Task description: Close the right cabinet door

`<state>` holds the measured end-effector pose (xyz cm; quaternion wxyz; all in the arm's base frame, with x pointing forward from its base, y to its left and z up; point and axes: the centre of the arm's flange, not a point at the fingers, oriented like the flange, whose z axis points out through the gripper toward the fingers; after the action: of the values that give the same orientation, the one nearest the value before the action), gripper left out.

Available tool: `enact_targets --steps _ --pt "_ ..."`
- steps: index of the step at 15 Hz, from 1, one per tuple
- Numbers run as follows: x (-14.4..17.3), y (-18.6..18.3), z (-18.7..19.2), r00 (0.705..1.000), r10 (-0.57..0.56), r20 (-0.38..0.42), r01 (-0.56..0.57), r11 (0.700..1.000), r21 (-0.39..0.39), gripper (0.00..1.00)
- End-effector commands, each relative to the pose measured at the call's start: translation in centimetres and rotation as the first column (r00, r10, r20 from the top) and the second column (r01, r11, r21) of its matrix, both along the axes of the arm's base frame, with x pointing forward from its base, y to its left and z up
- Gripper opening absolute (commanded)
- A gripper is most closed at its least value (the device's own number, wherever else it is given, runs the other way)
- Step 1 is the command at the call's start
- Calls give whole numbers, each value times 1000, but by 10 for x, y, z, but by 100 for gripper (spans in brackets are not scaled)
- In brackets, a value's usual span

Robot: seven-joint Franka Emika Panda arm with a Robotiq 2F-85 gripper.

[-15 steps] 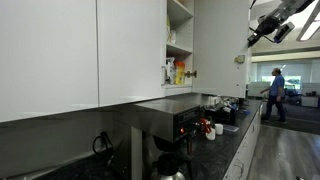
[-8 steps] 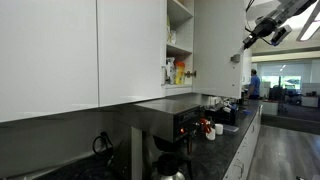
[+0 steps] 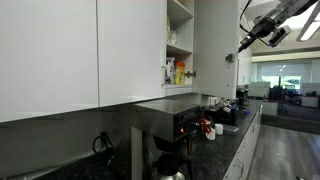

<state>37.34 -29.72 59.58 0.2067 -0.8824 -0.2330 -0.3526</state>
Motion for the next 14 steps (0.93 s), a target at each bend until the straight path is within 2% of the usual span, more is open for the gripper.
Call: enact_targets --steps 1,14 --pt "-10 27 -6 1000 1 11 -1 1000 -15 100" --pt "13 102 -26 994 107 21 -105 992 -72 100"
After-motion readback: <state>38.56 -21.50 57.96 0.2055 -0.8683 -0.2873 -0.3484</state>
